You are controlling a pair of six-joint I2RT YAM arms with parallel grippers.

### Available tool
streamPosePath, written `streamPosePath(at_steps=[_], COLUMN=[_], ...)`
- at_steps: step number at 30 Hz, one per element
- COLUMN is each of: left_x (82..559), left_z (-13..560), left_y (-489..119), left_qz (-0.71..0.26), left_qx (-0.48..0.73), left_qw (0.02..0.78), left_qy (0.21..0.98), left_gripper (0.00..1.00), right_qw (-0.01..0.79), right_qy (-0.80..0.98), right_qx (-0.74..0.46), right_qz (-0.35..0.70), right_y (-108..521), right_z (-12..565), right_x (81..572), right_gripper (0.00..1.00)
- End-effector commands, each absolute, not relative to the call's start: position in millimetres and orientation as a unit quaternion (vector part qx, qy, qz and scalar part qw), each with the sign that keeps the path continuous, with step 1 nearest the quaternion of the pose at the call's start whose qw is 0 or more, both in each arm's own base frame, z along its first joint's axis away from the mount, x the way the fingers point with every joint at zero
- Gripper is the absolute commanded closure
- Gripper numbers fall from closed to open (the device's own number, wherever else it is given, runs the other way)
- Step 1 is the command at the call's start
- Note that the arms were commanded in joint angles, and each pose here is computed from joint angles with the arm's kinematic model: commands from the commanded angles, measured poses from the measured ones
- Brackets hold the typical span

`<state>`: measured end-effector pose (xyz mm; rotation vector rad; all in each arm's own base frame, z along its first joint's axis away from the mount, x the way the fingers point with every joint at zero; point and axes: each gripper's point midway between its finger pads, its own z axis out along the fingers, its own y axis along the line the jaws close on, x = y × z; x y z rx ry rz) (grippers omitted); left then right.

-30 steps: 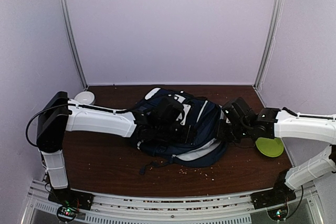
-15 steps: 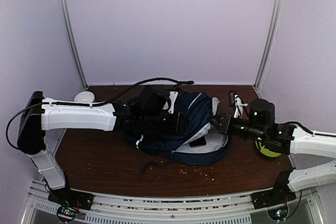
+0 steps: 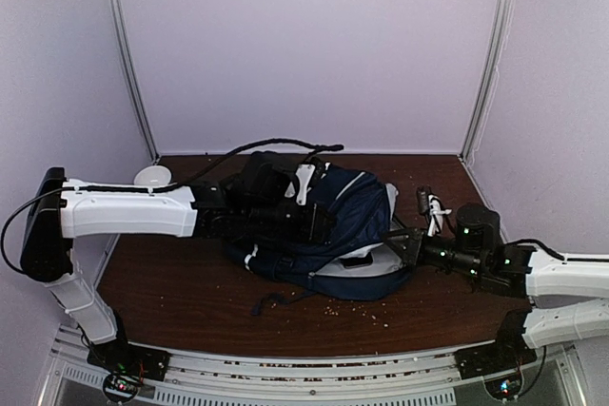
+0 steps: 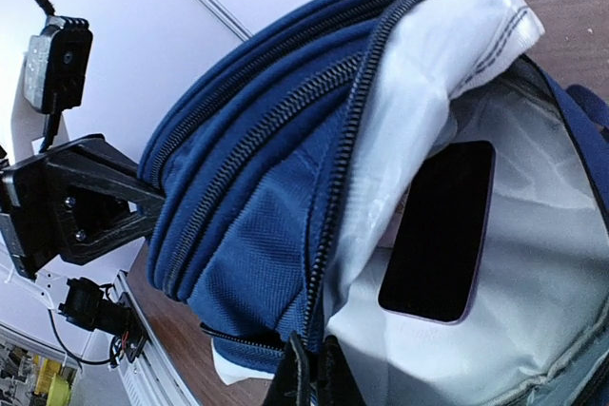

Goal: Pack the student bag
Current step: Adjust the student bag at the center of the board.

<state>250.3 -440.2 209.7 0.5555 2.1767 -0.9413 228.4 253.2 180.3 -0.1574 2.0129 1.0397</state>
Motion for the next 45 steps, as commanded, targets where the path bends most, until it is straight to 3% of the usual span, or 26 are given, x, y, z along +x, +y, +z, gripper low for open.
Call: streamPosePath(at_steps=[1, 13, 20, 24, 30, 38, 45], left_x=[281.6, 280.5, 285.6, 287.9, 288.7, 283.2, 277.9], left_z=[301.8, 300.5, 284.1, 273.4, 260.5, 240.4, 233.5], left_y=[-435.7, -429.4, -434.3, -441.3, -457.5, -479.4, -492.0], left_qz=[-0.446, -0.443, -0.426, -0.423, -0.432, -0.452, -0.457], left_qx=[0.148, 0.143, 0.146, 0.151, 0.164, 0.184, 0.196], left_qw=[0.448, 0.453, 0.447, 0.438, 0.419, 0.383, 0.378], left_qy=[0.761, 0.761, 0.773, 0.779, 0.782, 0.784, 0.781], left_gripper=[1.00, 1.00, 1.00, 1.00, 1.00, 1.00, 1.00], right_qw=[0.384, 0.361, 0.344, 0.353, 0.381, 0.389, 0.372], right_qy=[0.857, 0.888, 0.882, 0.854, 0.841, 0.865, 0.896], right_qx=[-0.012, 0.056, 0.060, 0.053, 0.015, 0.043, 0.072], right_qz=[0.344, 0.278, 0.316, 0.378, 0.383, 0.316, 0.230], right_y=[225.1, 184.9, 191.8, 208.6, 231.2, 237.0, 228.6], right_z=[119.1, 82.2, 89.0, 126.6, 186.3, 195.4, 175.6], right_x=[224.8, 222.7, 214.7, 211.9, 212.7, 232.9, 246.4], right_gripper=[1.00, 0.98, 0.62, 0.46, 0.11, 0.07, 0.18])
